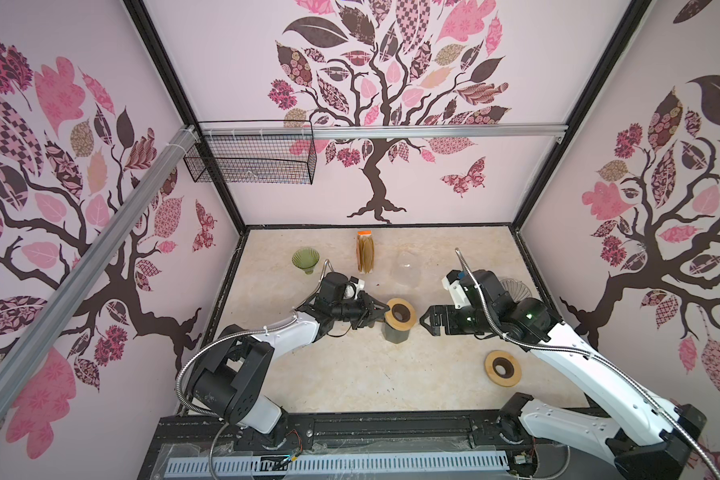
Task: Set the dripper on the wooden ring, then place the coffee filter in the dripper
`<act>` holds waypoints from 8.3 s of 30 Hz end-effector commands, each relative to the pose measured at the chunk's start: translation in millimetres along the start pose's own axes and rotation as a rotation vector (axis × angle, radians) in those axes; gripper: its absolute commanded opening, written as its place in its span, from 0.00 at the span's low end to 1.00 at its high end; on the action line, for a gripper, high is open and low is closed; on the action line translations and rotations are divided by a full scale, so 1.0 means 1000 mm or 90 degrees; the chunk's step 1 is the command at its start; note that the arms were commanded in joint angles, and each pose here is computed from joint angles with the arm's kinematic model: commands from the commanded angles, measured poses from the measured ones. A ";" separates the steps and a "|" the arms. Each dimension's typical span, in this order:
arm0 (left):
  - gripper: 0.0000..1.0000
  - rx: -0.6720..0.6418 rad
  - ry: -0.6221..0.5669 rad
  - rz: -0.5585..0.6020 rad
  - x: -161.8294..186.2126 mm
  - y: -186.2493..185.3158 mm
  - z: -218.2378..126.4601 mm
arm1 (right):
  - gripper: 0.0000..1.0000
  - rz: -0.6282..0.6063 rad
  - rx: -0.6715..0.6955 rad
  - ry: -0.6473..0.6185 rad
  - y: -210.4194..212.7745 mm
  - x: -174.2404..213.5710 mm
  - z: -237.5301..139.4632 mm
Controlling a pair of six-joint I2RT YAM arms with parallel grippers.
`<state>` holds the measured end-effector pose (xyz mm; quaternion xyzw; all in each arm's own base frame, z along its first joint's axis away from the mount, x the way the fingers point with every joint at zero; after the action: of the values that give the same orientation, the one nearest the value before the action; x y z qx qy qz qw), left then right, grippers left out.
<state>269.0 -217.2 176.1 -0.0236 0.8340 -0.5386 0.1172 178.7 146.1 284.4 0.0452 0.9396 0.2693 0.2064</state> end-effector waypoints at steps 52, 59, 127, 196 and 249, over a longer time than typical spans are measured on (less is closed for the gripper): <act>0.98 -0.308 -0.257 0.232 0.000 -0.098 -0.157 | 1.00 0.026 -0.010 0.105 0.025 -0.038 0.117; 0.98 -0.312 -0.256 0.226 0.002 -0.093 -0.157 | 1.00 0.030 -0.018 0.114 0.026 -0.037 0.119; 0.56 -0.547 -0.358 -0.262 -0.208 0.073 -0.161 | 1.00 -0.082 -0.063 -0.073 0.024 -0.013 -0.063; 0.00 -0.424 -0.285 -0.286 -0.191 0.073 -0.183 | 1.00 -0.055 -0.084 -0.062 0.023 -0.011 -0.048; 0.00 -0.347 0.085 0.164 -0.007 -0.149 -0.038 | 1.00 0.000 -0.036 -0.089 0.017 -0.014 -0.056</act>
<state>252.0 -241.8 312.8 0.0698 0.9533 -0.2801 0.0892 167.8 134.3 329.5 0.0534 0.9195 0.2925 0.2571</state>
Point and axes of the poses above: each gripper's point midway between its finger pads, its own z axis out along the fingers, its own y axis along the line the jaws close on, x = y × z, the point moved 9 cm from there along -z, back along the fingers, and after that the axes turned 13 degrees about z, right-handed, at the moved point
